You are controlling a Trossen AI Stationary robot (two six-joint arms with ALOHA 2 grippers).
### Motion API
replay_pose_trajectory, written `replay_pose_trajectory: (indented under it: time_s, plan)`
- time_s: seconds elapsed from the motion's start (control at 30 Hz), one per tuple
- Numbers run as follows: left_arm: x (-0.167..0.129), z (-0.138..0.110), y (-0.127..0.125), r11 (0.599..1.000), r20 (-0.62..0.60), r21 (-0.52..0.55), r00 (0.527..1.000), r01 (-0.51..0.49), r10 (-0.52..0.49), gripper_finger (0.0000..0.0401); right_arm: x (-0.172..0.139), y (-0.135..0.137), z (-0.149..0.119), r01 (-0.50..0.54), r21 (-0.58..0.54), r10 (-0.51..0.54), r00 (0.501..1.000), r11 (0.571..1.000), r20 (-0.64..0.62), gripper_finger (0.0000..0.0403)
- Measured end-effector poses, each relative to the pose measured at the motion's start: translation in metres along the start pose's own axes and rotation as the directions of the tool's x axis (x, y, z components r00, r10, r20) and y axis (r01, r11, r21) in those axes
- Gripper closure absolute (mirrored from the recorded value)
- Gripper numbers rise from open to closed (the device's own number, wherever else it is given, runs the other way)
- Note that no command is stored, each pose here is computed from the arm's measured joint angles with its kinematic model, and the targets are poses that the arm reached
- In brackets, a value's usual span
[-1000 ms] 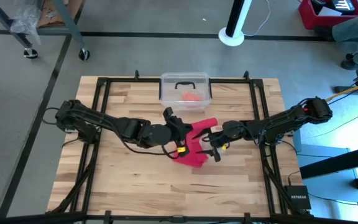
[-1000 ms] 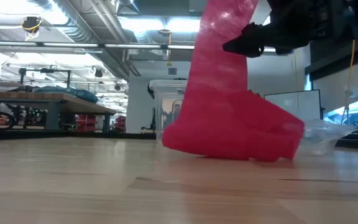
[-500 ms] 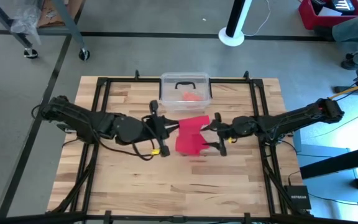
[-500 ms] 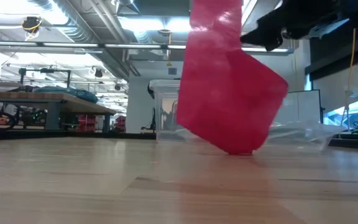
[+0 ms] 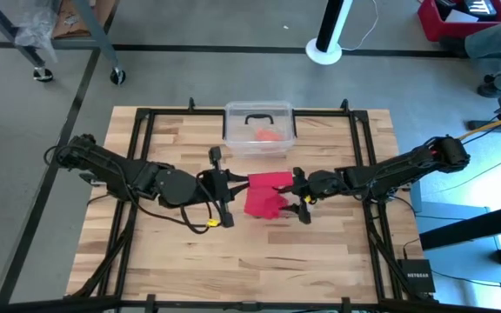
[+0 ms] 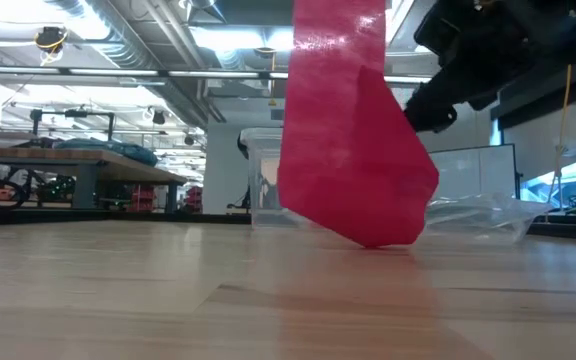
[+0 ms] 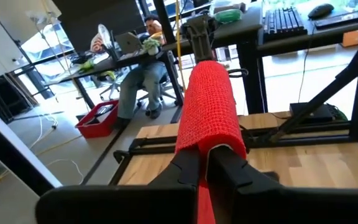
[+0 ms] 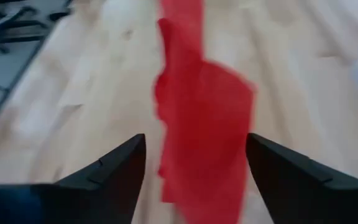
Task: Roll bandage
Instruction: Roll the red bandage
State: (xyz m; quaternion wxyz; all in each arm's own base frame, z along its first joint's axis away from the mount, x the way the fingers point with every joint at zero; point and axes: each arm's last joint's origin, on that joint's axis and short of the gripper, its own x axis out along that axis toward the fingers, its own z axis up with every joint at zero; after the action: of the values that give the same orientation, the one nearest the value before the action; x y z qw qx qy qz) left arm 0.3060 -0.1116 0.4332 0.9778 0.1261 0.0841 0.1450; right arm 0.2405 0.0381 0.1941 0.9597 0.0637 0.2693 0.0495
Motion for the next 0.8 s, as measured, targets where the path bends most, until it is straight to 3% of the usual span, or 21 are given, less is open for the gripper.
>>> replay_pose_trajectory:
  time_s: [0.13, 0.3, 0.63, 0.8]
  plan:
    - [0.000, -0.002, 0.000, 0.999, -0.013, 0.047, 1.000, 0.000, 0.001, 0.0397, -0.001, 0.001, 0.001, -0.020, -0.026, 0.020, 1.000, 0.999, 0.011, 0.0164]
    - [0.001, -0.002, 0.001, 0.991, -0.013, 0.136, 1.000, 0.001, 0.001, 0.0397, 0.002, -0.002, 0.000, 0.073, -0.085, -0.073, 0.997, 0.994, 0.012, 0.0219]
    - [-0.004, -0.001, -0.005, 0.993, -0.013, 0.117, 1.000, 0.019, -0.017, 0.0397, 0.003, -0.002, -0.010, 0.090, -0.124, -0.105, 0.987, 0.988, -0.125, 0.0388]
    - [-0.028, 0.002, -0.026, 0.991, -0.005, 0.113, 0.997, 0.076, -0.076, 0.0397, -0.027, 0.019, 0.002, 0.110, -0.137, -0.136, 0.971, 0.984, -0.197, 0.0386]
